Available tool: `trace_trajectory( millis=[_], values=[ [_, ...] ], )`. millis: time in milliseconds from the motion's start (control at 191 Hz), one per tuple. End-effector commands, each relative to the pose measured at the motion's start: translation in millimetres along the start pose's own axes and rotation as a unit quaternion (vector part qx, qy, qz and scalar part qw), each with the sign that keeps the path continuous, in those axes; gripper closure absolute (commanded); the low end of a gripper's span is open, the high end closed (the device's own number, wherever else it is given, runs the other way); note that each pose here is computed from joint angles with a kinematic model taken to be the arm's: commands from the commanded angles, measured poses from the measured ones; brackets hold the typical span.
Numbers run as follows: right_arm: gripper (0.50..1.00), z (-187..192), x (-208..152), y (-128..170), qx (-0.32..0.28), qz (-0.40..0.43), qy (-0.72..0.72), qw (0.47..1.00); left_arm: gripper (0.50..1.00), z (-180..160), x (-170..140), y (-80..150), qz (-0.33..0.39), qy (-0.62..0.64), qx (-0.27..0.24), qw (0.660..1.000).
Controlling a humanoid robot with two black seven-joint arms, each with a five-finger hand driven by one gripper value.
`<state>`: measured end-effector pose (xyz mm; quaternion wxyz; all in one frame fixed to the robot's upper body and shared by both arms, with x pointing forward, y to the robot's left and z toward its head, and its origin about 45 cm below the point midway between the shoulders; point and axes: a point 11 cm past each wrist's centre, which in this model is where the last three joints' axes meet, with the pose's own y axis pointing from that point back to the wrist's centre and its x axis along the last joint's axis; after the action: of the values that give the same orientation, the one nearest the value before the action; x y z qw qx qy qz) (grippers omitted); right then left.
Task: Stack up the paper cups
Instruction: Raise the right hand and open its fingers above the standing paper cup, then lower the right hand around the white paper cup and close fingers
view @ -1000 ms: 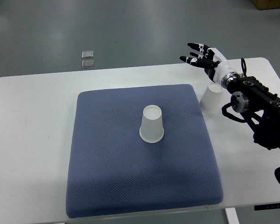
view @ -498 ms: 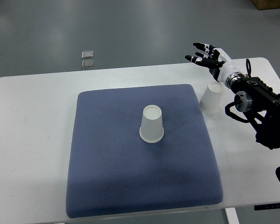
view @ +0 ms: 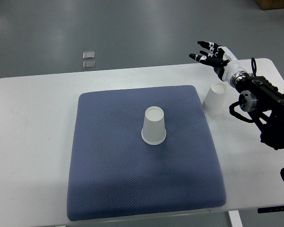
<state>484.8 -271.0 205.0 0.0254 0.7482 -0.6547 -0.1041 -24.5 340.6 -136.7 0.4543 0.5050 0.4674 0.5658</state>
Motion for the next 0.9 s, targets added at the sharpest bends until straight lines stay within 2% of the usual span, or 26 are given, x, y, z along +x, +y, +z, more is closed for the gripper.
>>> trace_trajectory(
  millis=[0,283,534,686,896],
  values=[
    [0.585,0,0,0,-0.001,-0.002,0.004,1.000,0.500,0,0,0,0.000,0.001,0.000,1.000],
    [0.585,1,-1,0,-0.002,-0.006,0.014,1.000,0.500,1,0,0,0.000,0.000,0.000,1.000],
    [0.585,-15,1,-2,0.011,-0.011,0.047,0.999,0.500,1,0,0,0.000,0.000,-0.001,1.000],
    [0.585,-23,10,-1,0.015,-0.021,0.104,0.994,0.500,0,0,0,0.000,0.001,0.000,1.000],
    [0.585,-22,8,2,0.020,-0.055,0.252,0.966,0.500,0,0,0,0.000,0.000,0.000,1.000]
  ],
)
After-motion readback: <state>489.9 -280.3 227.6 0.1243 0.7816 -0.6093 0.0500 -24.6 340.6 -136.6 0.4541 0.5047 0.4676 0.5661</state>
